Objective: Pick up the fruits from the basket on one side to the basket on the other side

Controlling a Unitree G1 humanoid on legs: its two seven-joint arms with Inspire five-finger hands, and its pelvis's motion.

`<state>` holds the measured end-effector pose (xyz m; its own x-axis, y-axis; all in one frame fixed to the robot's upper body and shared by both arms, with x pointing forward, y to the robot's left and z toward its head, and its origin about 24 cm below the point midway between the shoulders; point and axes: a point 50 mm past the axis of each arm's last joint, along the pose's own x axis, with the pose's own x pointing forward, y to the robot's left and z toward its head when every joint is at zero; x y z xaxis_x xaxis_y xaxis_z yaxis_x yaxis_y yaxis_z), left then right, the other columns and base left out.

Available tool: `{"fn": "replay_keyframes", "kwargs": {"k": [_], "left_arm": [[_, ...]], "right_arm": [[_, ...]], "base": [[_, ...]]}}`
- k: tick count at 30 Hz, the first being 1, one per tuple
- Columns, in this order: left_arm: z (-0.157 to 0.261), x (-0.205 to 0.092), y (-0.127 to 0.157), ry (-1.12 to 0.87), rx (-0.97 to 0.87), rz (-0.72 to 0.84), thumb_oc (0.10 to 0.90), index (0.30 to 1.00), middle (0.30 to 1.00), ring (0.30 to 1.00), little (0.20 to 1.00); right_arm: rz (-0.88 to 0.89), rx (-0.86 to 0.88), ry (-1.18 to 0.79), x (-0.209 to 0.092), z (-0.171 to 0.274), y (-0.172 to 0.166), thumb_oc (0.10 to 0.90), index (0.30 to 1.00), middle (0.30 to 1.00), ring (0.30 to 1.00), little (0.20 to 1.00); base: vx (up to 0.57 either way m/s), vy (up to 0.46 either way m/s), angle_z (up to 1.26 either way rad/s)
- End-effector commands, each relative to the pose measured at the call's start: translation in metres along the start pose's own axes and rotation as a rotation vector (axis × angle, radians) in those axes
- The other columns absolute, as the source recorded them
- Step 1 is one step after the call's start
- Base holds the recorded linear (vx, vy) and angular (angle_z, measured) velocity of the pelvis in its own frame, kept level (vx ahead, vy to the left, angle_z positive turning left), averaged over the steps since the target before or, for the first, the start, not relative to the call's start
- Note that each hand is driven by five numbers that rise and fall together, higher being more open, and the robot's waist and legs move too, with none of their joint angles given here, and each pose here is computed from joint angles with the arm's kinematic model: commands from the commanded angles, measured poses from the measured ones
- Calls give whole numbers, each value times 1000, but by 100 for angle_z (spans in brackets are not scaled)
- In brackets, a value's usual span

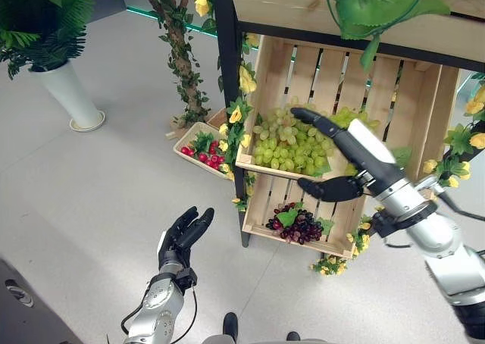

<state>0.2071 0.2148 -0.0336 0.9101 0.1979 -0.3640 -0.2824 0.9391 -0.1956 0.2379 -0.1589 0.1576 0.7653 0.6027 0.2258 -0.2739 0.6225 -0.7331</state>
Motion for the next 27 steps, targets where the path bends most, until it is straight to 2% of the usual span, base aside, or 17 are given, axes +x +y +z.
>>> {"fn": "replay_keyframes", "kwargs": {"k": [1,6,12,19,27], "left_arm": [[40,9,-21,-187,-4,-106,800,900,900,900,900],[38,6,-25,-187,-19,-114,800,900,900,900,900],[38,8,-27,-182,-9,-121,800,900,900,900,900],[40,7,-32,-191,-24,-135,800,900,900,900,900],[37,9,-16,-174,15,-80,800,900,900,900,900]], "right_arm": [[-36,241,-222,8,21,2,800,900,900,900,900],[27,413,-200,12,15,43,800,900,900,900,900],[85,477,-191,19,14,58,800,900,900,900,900],[80,710,-118,21,3,79,800,900,900,900,900],[13,720,-36,15,-12,85,800,900,900,900,900]], "base": [[-7,-44,5],[-8,-34,10],[-19,-29,9],[-3,-23,7],[-5,-104,19]]}}
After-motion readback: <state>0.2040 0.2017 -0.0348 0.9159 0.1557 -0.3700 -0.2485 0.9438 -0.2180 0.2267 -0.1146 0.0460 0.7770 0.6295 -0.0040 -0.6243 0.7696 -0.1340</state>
